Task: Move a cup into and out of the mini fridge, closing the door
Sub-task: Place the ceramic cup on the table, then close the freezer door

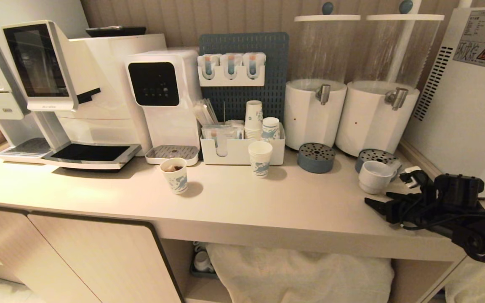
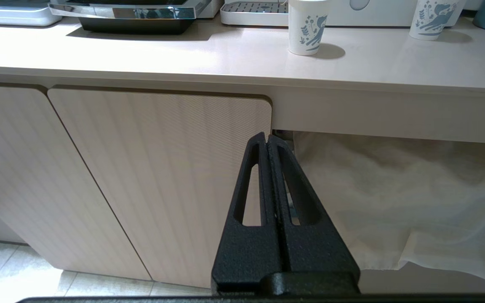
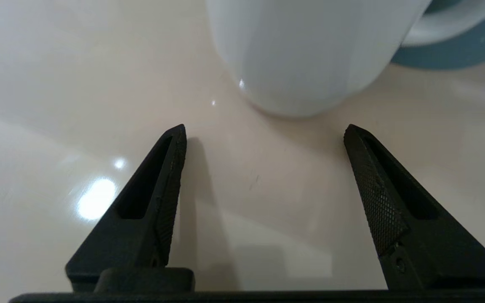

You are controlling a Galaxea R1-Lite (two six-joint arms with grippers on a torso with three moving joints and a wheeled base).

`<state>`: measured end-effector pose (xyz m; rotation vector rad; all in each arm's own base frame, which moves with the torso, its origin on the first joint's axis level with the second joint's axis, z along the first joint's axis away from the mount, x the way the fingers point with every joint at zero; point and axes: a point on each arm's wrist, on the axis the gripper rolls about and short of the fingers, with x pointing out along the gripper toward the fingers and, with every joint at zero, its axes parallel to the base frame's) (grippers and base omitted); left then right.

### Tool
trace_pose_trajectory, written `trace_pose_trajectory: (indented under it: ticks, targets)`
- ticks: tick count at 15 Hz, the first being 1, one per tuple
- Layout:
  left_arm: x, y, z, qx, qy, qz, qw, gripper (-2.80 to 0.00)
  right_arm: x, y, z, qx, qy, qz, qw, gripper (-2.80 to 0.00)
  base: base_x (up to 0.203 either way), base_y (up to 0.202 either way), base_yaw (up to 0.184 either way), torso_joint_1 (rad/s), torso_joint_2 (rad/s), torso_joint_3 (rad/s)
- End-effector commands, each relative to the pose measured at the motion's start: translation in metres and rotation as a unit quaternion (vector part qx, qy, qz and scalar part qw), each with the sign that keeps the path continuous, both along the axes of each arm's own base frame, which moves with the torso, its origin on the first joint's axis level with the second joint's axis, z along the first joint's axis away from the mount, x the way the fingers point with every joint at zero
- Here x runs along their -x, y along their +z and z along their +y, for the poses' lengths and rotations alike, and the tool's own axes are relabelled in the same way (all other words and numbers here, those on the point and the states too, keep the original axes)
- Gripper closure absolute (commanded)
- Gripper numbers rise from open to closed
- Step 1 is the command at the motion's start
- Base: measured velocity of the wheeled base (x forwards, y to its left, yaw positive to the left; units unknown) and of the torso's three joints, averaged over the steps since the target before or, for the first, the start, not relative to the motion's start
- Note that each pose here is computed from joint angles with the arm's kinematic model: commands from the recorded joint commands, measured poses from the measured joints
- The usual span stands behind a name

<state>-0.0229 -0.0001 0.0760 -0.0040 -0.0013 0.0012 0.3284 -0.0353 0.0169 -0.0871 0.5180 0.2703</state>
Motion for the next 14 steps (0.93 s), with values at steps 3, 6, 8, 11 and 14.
trace_pose_trajectory:
  ticks: [3, 6, 8, 11, 14]
  targets:
    - [0.000, 0.000, 0.000, 0.000, 0.000, 0.000, 1.0000, 0.00, 0.014, 0.012, 0.002, 0.000, 0.003, -0.008, 1.000, -2.80, 0.000, 0.000, 0.000, 0.000, 0.00, 0.000]
    - [0.000, 0.000, 0.000, 0.000, 0.000, 0.000, 1.0000, 0.00, 0.042, 0.033, 0.006, -0.004, 0.012, -0.020, 1.000, -2.80, 0.000, 0.000, 0.000, 0.000, 0.00, 0.000]
    - [0.000, 0.000, 0.000, 0.000, 0.000, 0.001, 1.0000, 0.00, 0.064, 0.049, 0.008, -0.007, 0.017, -0.035, 0.999, -2.80, 0.000, 0.000, 0.000, 0.000, 0.00, 0.000]
    - [0.000, 0.000, 0.000, 0.000, 0.000, 0.000, 1.0000, 0.00, 0.099, 0.066, 0.013, -0.011, 0.026, -0.052, 0.998, -2.80, 0.000, 0.000, 0.000, 0.000, 0.00, 0.000]
    - [0.000, 0.000, 0.000, 0.000, 0.000, 0.000, 1.0000, 0.00, 0.131, 0.080, 0.017, -0.012, 0.033, -0.076, 0.996, 0.00, 0.000, 0.000, 0.000, 0.000, 0.00, 0.000]
